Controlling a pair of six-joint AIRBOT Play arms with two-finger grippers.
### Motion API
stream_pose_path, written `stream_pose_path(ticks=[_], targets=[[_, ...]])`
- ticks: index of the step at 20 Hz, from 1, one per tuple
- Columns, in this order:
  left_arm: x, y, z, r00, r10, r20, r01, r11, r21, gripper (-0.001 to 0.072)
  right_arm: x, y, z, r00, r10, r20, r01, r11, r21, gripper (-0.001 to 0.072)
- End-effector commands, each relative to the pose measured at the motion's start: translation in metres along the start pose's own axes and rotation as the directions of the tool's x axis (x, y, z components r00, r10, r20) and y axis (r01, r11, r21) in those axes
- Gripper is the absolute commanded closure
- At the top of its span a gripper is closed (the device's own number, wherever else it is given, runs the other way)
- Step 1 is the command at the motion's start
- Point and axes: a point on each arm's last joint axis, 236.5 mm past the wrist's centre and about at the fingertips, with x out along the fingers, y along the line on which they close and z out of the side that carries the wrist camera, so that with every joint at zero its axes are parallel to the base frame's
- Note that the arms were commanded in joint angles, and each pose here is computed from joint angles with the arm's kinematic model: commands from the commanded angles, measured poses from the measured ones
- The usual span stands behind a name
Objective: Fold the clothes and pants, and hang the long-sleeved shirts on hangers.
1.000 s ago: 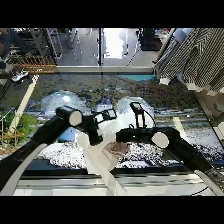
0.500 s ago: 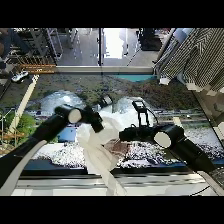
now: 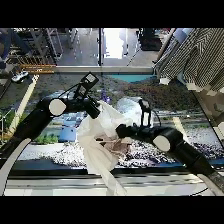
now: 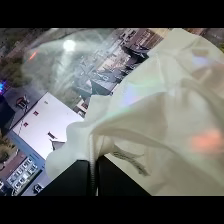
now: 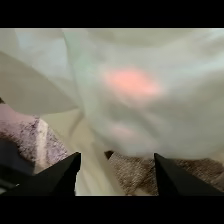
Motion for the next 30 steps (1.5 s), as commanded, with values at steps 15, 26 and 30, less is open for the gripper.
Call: stream_pose_path(ticks=[15, 26, 30], targets=[[-0.004, 0.005, -0.008, 1.0, -0.019, -0.022, 0.018, 0.999, -0.04, 0.069, 0.088, -0.003, 0.01, 0.913, 0.119, 0.391, -0.318, 0.809, 0.495, 0.0474], [-0.047, 0.045, 0.064, 0.984, 0.042, 0.171, -0.014, 0.987, -0.159, 0.0691, 0.017, -0.034, 0.038, 0.981, 0.018, 0.194, -0.066, 0.966, 0.249, 0.0692], [-0.113, 0.06, 0.162, 0.913, 0.091, 0.399, -0.008, 0.979, -0.204, 0.0693, -0.138, 0.01, 0.178, 0.939, 0.019, 0.344, -0.022, 1.0, 0.006, 0.0693]])
